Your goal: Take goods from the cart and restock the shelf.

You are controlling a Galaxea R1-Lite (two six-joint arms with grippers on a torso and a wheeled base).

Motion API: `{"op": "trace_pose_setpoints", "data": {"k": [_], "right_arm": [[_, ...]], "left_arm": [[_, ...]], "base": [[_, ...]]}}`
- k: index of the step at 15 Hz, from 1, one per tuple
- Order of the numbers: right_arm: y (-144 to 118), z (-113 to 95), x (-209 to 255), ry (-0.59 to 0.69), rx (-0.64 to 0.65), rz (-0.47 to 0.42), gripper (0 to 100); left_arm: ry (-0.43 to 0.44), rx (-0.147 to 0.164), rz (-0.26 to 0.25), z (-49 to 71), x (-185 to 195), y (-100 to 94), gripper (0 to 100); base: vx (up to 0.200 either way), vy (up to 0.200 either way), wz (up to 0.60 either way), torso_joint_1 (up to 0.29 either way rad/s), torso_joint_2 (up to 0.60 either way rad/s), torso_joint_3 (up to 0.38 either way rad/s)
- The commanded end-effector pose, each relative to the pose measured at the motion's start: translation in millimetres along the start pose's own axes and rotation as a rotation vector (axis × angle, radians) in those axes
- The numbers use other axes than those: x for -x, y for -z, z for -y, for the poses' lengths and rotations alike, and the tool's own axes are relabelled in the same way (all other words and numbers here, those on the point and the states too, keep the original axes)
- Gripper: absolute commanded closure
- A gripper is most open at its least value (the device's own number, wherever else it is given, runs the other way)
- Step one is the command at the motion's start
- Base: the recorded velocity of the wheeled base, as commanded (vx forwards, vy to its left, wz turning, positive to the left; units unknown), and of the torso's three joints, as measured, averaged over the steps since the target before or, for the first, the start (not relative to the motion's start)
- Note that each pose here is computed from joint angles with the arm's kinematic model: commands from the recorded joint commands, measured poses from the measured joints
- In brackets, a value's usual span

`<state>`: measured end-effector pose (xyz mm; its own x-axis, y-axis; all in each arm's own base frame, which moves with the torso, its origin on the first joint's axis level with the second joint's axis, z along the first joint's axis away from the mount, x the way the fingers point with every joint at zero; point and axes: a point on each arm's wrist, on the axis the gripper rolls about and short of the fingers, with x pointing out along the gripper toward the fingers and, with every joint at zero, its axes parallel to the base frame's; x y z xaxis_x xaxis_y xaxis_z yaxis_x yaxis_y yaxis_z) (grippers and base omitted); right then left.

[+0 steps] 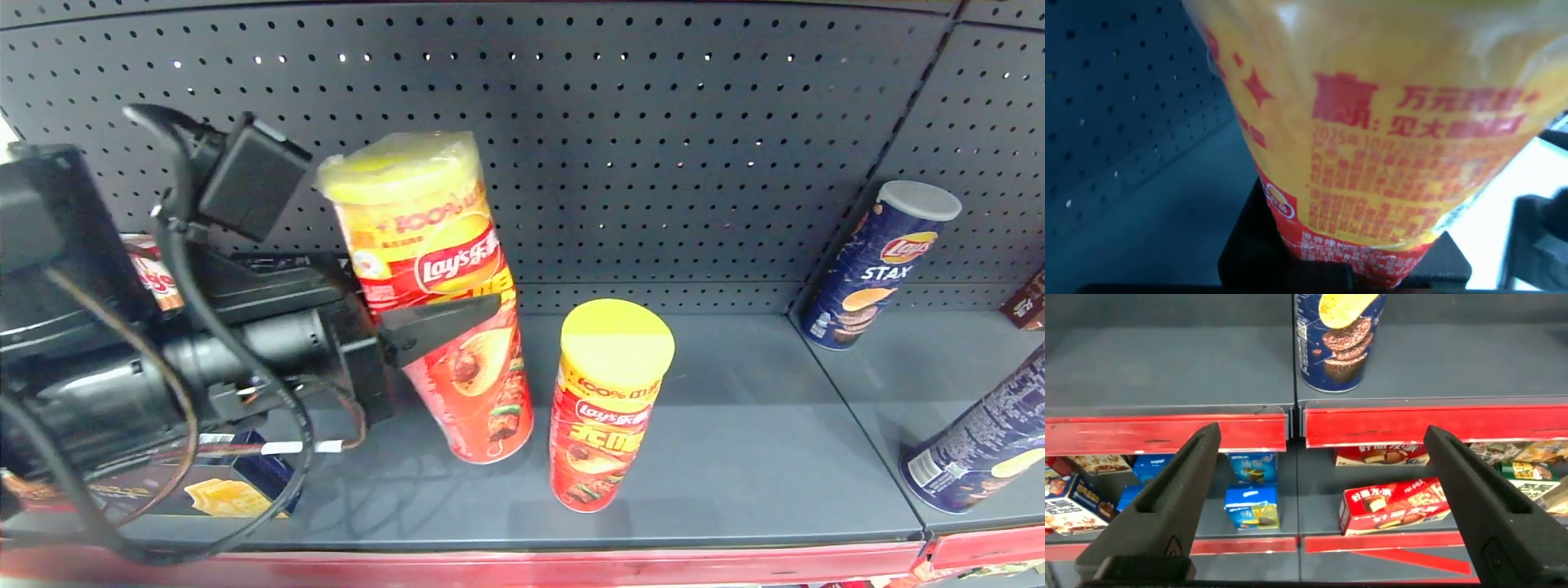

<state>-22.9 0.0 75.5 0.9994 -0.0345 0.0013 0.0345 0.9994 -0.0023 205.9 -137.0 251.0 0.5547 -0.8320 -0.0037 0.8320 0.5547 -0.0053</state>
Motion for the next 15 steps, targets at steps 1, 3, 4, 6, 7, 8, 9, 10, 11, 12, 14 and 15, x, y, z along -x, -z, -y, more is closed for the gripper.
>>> {"op": "trace_pose_setpoints", "data": {"k": [1, 3, 4, 6, 7, 8, 9, 10, 11, 12, 14, 15], "right_arm": [[0.0, 0.0, -0.1, -0.001, 0.001, -0.001, 0], [0.0, 0.0, -0.1, 0.001, 0.001, -0.001, 0], [0.0, 0.0, -0.1, 0.001, 0.001, -0.001, 0], [0.0, 0.0, -0.1, -0.001, 0.001, -0.001, 0], [0.0, 0.0, -0.1, -0.001, 0.001, -0.001, 0], [0.0, 0.0, -0.1, 0.001, 0.001, -0.001, 0], [0.0, 0.0, -0.1, -0.001, 0.001, -0.001, 0], [0.0, 0.0, -0.1, -0.001, 0.001, -0.001, 0], [0.0, 0.0, -0.1, 0.001, 0.001, -0.001, 0], [0.0, 0.0, -0.1, -0.001, 0.001, -0.001, 0], [0.0, 0.0, -0.1, 0.001, 0.001, -0.001, 0], [0.0, 0.0, -0.1, 0.001, 0.001, -0.001, 0]], "left_arm": [[-0.049, 0.010, -0.029, -41.3, -49.1, 6.1, 100], [-0.072, -0.028, -0.038, -61.8, -65.1, 8.6, 100], [-0.078, -0.084, -0.050, -83.0, -77.2, 15.3, 100], [-0.067, -0.120, -0.064, -94.6, -88.9, 21.7, 100], [-0.052, -0.134, -0.067, -98.1, -94.8, 24.4, 100], [-0.040, -0.149, -0.067, -101.5, -101.7, 27.4, 100], [-0.017, -0.154, -0.063, -102.9, -105.7, 28.8, 100], [0.012, -0.156, -0.058, -103.1, -108.2, 29.5, 100], [0.068, -0.162, -0.042, -105.3, -113.5, 27.7, 100], [0.071, -0.168, -0.042, -108.6, -118.8, 30.7, 100], [0.071, -0.182, -0.040, -113.9, -126.1, 33.9, 100], [0.072, -0.215, -0.039, -120.3, -136.2, 39.9, 100]], "base": [[0.000, 0.000, 0.00, 0.000, 0.00, 0.000], [0.000, 0.000, 0.00, 0.000, 0.00, 0.000], [0.000, 0.000, 0.00, 0.000, 0.00, 0.000], [0.000, 0.000, 0.00, 0.000, 0.00, 0.000], [0.000, 0.000, 0.00, 0.000, 0.00, 0.000], [0.000, 0.000, 0.00, 0.000, 0.00, 0.000], [0.000, 0.000, 0.00, 0.000, 0.00, 0.000], [0.000, 0.000, 0.00, 0.000, 0.00, 0.000], [0.000, 0.000, 0.00, 0.000, 0.00, 0.000], [0.000, 0.000, 0.00, 0.000, 0.00, 0.000], [0.000, 0.000, 0.00, 0.000, 0.00, 0.000], [0.000, 0.000, 0.00, 0.000, 0.00, 0.000]]}}
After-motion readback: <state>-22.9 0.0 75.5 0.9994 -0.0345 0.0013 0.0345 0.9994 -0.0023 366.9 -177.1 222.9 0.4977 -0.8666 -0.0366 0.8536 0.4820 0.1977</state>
